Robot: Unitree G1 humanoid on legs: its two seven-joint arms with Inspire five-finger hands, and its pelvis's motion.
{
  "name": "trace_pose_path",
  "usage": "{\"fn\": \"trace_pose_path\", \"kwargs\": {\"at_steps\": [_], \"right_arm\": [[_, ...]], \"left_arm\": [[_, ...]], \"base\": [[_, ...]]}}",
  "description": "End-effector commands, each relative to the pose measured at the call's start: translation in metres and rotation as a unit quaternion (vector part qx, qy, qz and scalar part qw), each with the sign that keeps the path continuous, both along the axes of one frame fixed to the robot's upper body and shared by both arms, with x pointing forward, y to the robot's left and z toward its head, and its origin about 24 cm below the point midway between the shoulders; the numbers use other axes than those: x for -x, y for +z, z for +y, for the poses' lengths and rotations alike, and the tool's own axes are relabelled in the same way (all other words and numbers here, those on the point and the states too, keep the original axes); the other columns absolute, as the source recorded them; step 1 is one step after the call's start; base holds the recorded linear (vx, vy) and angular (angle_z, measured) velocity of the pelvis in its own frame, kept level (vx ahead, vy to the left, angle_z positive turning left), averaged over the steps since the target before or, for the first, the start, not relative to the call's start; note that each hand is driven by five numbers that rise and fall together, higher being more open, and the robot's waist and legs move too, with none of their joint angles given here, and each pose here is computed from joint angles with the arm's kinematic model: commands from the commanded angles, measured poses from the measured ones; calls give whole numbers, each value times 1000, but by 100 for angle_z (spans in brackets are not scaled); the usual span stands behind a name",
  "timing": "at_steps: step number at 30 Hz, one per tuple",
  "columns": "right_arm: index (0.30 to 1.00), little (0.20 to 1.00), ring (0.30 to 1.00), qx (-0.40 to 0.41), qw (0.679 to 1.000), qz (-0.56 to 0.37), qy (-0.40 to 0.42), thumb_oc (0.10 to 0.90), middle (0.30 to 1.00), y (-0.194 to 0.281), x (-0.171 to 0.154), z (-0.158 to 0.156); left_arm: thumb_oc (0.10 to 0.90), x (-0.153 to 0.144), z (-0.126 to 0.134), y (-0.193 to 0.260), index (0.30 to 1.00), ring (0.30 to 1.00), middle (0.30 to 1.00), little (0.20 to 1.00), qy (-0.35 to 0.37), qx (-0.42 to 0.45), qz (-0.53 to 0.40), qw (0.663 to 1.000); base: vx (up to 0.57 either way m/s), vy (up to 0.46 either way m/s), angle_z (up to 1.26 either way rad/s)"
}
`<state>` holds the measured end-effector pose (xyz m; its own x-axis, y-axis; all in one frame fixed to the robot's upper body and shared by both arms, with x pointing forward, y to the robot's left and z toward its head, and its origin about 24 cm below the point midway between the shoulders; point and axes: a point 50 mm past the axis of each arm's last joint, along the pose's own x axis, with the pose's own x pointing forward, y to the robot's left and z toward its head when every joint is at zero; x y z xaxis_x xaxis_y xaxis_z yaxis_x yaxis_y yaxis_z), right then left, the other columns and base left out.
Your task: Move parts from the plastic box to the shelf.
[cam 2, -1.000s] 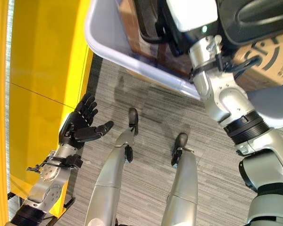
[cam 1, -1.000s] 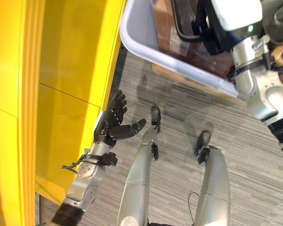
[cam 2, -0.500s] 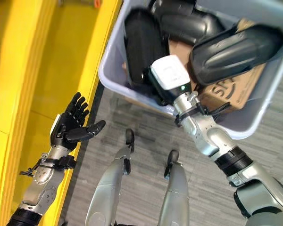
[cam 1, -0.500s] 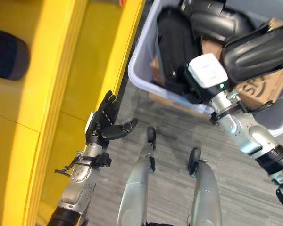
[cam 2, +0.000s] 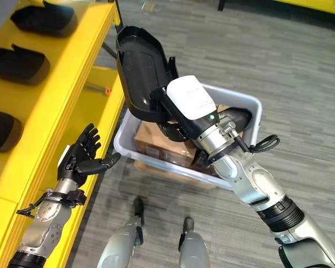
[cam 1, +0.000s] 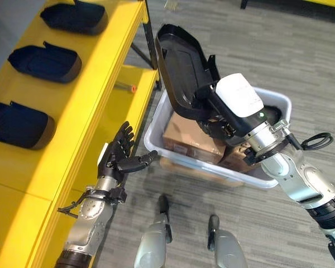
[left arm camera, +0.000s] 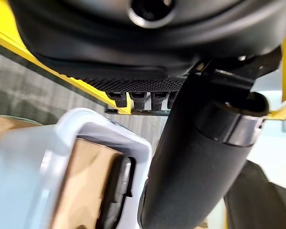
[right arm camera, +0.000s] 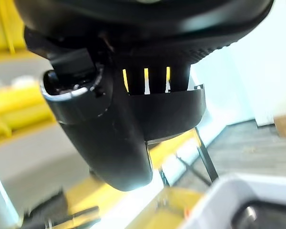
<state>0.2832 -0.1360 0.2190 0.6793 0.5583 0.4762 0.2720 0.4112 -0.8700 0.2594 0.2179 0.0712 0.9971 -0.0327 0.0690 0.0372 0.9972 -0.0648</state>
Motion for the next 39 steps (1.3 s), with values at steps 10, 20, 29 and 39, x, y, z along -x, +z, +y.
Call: {"fn": "trace_pose_path", "kwargs": {"at_steps": [10, 20, 29, 39], "right_arm": [[300, 300, 300, -86, 995, -16, 54, 400, 300, 3, 23, 1], [300, 300, 300, -98, 994, -14, 43, 400, 300, -6, 25, -3], [300, 300, 300, -118, 993, -18, -4, 400, 300, -18, 29, -17], [300, 300, 300, -64, 998, -22, 10, 400, 300, -13, 23, -18]], "left_arm": [[900, 4, -8, -3, 1000, 1000, 1000, 1000, -29, -10, -10, 999], [900, 5, -10, -1, 1000, 1000, 1000, 1000, -53, -18, -13, 998], [900, 6, -14, 6, 1000, 1000, 1000, 1000, -105, -40, -19, 993], [900, 3, -17, 16, 1000, 1000, 1000, 1000, -79, -23, -49, 995]], "base": [[51, 5, -4], [-24, -3, -6], [0, -8, 27], [-129, -126, 80]]}}
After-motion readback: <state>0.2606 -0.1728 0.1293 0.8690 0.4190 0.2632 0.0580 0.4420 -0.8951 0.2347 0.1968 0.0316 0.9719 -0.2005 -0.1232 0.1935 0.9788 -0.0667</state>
